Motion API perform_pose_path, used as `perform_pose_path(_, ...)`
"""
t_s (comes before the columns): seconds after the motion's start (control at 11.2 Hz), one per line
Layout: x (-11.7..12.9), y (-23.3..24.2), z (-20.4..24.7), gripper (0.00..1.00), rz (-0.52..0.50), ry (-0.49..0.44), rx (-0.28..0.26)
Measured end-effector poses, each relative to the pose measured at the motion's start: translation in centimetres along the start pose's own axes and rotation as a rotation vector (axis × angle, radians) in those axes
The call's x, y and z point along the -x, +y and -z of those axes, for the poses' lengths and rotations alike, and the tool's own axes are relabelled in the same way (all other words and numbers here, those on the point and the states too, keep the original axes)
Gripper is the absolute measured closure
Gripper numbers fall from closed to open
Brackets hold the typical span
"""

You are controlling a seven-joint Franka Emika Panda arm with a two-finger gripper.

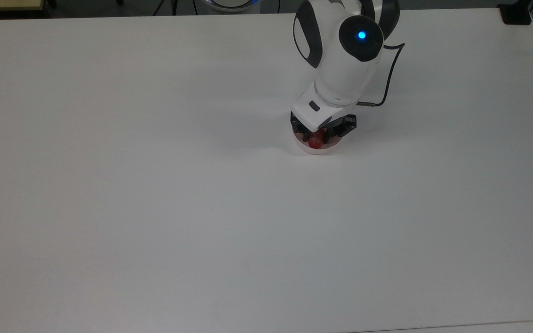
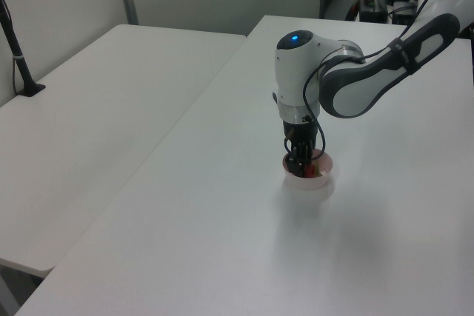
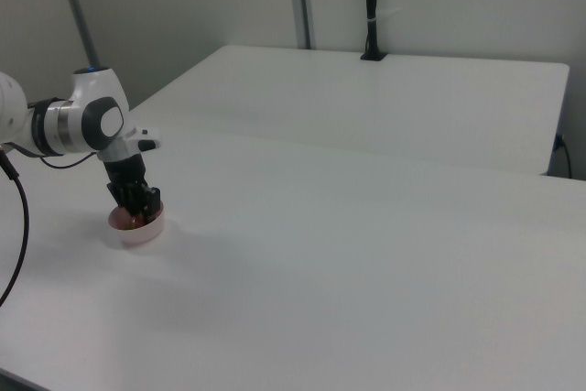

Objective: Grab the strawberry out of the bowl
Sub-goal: 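Lower the gripper into the bowl and close on the strawberry, then lift the strawberry up out of the pink bowl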

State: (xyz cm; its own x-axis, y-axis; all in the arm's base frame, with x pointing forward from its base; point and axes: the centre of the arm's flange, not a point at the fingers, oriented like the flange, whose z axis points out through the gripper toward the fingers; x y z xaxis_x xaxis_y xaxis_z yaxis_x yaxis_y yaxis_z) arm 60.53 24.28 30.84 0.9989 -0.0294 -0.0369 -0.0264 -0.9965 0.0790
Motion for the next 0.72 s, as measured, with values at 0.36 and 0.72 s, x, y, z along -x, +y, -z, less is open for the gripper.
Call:
perform_pose_path(0.36,-0.1,0.6,0.8,0.59,0.006,0.006,-0.004)
perform_pose_path(0.72,-0.7,3.7,10.2,0.59,0.026,0.014,-0.115)
